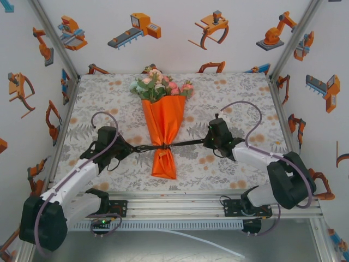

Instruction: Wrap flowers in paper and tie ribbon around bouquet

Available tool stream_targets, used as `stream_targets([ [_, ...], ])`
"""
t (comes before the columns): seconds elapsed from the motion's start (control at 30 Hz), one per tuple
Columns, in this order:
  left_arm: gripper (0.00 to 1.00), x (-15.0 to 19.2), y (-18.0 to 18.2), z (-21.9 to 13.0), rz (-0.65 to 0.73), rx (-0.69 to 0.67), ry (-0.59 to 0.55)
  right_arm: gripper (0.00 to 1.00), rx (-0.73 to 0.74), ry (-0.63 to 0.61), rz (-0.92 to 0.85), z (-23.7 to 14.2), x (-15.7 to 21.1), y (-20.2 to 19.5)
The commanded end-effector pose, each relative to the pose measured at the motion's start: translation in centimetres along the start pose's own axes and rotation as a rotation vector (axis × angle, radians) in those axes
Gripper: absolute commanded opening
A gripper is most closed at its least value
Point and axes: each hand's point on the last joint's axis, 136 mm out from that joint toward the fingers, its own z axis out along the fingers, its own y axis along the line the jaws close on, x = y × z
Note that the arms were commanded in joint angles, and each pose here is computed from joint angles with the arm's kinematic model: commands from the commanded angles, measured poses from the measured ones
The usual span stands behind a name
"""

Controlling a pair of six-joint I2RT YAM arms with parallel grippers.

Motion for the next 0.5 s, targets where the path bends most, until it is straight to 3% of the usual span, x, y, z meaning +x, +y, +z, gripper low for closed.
stream_targets([
  [0.0,0.0,-0.6,5.4,-0.2,-0.025,-0.192,-0.053,0.0,0.335,-0.063,0.028,-0.9,-0.5,-8.4],
  [0.33,0.0,-0.1,7.3,0.3,-0.082,-0.21,-0.035,0.0,0.467,-0.089,0.114,-2.2,0.0,-12.1],
  [0.4,0.0,0.0,6.8,0.5,-0.081,-0.181,-0.023,0.0,0.449,-0.09,0.11,-2.3,-0.1,-11.8],
  [0.47,0.0,-0.1,5.5,0.8,-0.068,-0.117,-0.015,0.0,0.336,-0.08,0.083,-1.7,-0.4,-9.8],
])
